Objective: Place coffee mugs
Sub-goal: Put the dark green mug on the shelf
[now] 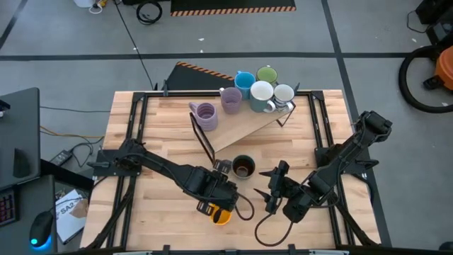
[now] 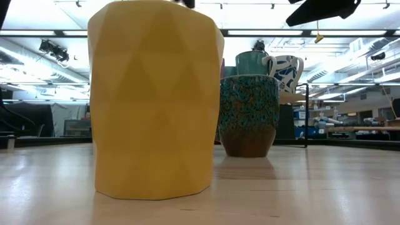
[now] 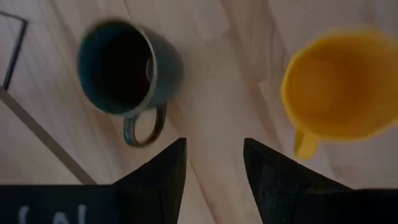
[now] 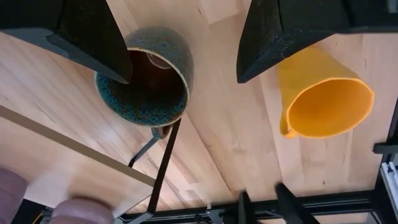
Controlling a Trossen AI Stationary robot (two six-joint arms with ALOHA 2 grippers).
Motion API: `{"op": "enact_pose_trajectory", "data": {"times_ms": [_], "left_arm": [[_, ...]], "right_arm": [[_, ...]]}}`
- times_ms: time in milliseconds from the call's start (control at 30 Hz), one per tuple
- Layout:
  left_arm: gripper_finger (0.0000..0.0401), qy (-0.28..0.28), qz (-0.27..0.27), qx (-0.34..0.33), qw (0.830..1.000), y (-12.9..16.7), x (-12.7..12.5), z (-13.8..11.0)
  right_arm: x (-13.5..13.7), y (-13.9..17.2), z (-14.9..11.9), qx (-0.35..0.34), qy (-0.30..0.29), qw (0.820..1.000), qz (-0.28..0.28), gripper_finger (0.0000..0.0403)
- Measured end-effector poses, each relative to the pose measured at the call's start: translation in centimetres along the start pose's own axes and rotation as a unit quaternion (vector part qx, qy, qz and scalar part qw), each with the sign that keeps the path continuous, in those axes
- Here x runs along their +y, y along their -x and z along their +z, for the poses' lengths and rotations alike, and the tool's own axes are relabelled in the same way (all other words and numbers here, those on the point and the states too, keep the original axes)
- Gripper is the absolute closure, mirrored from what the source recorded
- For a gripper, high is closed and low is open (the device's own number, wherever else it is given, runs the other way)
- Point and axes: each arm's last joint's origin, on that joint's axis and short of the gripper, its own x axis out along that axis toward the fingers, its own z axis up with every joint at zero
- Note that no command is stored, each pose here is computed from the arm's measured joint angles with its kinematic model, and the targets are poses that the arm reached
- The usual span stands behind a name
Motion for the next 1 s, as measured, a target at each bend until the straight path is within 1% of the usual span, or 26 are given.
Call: {"op": "enact_pose_trajectory", "data": {"times_ms": [67, 133, 267, 400, 633, 833, 1000], "left_arm": [[0.0234, -0.006, 0.01, 0.006, 1.0, -0.6, -0.5, -0.6], [0.0234, -0.006, 0.026, -0.008, 1.0, -0.9, -0.6, -1.3], [0.0234, 0.014, 0.032, -0.037, 0.999, -1.2, -0.4, -2.6], [0.0234, 0.03, 0.028, -0.076, 0.996, -0.5, 0.1, -3.7], [0.0234, 0.025, 0.014, -0.115, 0.993, -0.4, 0.6, -5.3], [0.0234, 0.009, -0.015, -0.135, 0.991, -2.3, 0.7, -6.6], [0.0234, -0.014, -0.005, -0.141, 0.99, -3.6, 1.0, -7.1]], "right_arm": [[0.0, 0.1, 0.0, -0.001, 0.002, 1.0, 0.0, 0.0108], [0.1, 0.1, -0.1, -0.001, 0.003, 1.0, 0.002, 0.0108], [0.1, 0.1, 0.0, -0.001, 0.003, 1.0, 0.004, 0.0108], [0.0, 0.0, 0.1, -0.001, 0.0, 1.0, 0.002, 0.0108], [-0.3, -0.6, 0.4, -0.001, -0.006, 1.0, -0.003, 0.0108], [-0.2, -0.8, 0.6, 0.0, -0.002, 1.0, 0.007, 0.0108], [0.1, -0.4, 0.5, 0.003, 0.002, 1.0, 0.017, 0.0108]]}}
